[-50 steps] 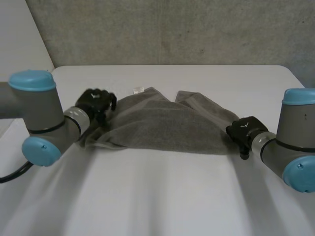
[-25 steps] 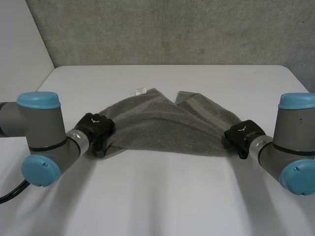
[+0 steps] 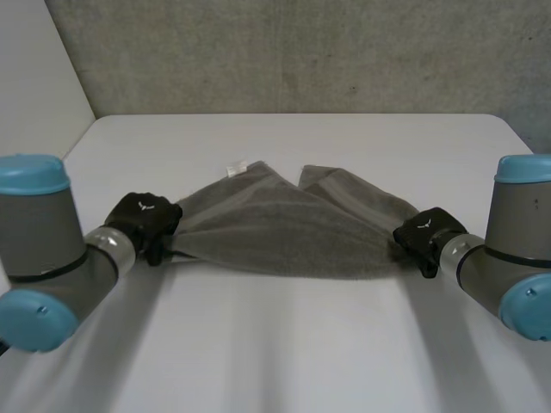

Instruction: Fold the towel.

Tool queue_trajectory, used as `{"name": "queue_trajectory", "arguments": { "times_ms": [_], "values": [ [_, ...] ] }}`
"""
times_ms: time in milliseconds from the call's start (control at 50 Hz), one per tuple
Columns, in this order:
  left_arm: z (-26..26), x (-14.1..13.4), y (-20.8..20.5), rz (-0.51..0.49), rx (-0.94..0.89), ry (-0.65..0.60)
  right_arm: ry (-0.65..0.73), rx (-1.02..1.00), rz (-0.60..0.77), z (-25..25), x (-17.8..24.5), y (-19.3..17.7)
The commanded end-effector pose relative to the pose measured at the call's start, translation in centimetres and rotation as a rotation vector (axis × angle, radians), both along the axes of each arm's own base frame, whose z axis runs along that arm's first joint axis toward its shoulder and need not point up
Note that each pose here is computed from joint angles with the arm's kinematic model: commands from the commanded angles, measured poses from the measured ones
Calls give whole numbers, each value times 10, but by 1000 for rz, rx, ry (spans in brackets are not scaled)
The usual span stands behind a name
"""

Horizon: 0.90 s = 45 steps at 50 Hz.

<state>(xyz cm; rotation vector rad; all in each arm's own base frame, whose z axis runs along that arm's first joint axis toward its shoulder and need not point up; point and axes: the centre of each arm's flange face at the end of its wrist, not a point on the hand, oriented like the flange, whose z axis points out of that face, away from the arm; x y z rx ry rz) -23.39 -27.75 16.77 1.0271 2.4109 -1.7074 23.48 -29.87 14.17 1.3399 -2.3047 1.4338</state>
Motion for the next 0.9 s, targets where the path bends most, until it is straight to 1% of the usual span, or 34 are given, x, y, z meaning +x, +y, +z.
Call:
{"name": "queue_trajectory", "arguments": {
  "times_ms": [20, 40, 80, 100, 140, 160, 180, 200, 240, 260, 300, 320, 360, 380, 400, 420, 460, 480, 500, 520, 540, 560, 580, 620, 640, 680, 700, 740, 760, 800, 820, 860, 880, 900],
  "values": [
    [12, 23, 56, 0, 72, -54, 30, 39, 66, 15, -1, 9],
    [12, 23, 56, 0, 72, -54, 30, 39, 66, 15, -1, 9],
    [14, 30, 80, -27, 130, -94, 16, 25, 69, 22, -3, 8],
    [14, 30, 80, -27, 130, -95, 16, 25, 69, 22, -3, 8],
    [12, 28, 100, -106, 194, -85, 15, 27, 68, 21, -3, 8],
    [12, 28, 100, -106, 194, -85, 15, 27, 68, 21, -3, 8],
    [12, 24, 108, -155, 218, -67, 15, 27, 68, 21, -3, 8],
    [12, 24, 108, -156, 218, -66, 15, 27, 68, 21, -3, 8],
    [18, 17, 111, -233, 227, -24, 15, 33, 71, 20, -3, 9],
    [18, 17, 111, -233, 226, -24, 15, 33, 71, 20, -3, 9],
    [31, 10, 100, -264, 166, 9, 15, 40, 76, 18, -1, 11],
    [31, 10, 100, -264, 166, 9, 15, 40, 76, 18, -1, 11],
    [46, 3, 78, -256, 59, 30, 14, 42, 76, 18, -1, 12],
    [46, 3, 77, -256, 58, 30, 15, 45, 76, 17, -1, 12],
    [51, -1, 63, -252, 11, 39, 15, 46, 76, 16, -1, 12],
    [51, -2, 63, -252, 11, 39, 15, 46, 76, 16, -1, 12],
    [51, -14, 36, -249, -36, 54, 17, 47, 77, 16, -1, 13],
    [51, -14, 36, -249, -36, 54, 17, 47, 77, 16, -1, 13],
    [52, -23, 23, -250, -55, 61, 15, 48, 76, 16, -2, 12],
    [49, -31, 11, -244, -60, 65, 14, 46, 76, 16, -2, 12],
    [49, -32, 11, -244, -60, 65, 14, 46, 76, 16, -2, 12],
    [44, -40, -2, -238, -66, 63, 14, 46, 74, 16, -2, 12],
    [44, -40, -2, -238, -66, 63, 14, 46, 74, 16, -2, 12],
    [31, -59, -25, -232, -86, 47, 15, 45, 73, 16, -2, 12],
    [31, -59, -25, -232, -86, 47, 15, 45, 73, 16, -2, 12],
    [16, -71, -48, -216, -102, 38, 13, 44, 72, 15, -2, 11],
    [16, -71, -48, -216, -102, 38, 13, 44, 72, 15, -2, 11],
    [3, -85, -60, -243, -112, 43, 11, 41, 73, 15, -1, 11],
    [3, -85, -60, -243, -112, 43, 11, 41, 73, 15, -1, 11],
    [-6, -99, -63, -291, -120, 50, 11, 40, 74, 14, -1, 11],
    [-6, -99, -63, -291, -120, 50, 11, 40, 74, 14, -1, 11],
    [-11, -113, -57, -366, -112, 72, 12, 44, 74, 13, -1, 12],
    [-11, -113, -57, -367, -112, 72, 12, 44, 74, 13, -1, 12],
    [-13, -117, -54, -399, -108, 83, 12, 46, 74, 12, -1, 13]
  ]
}}
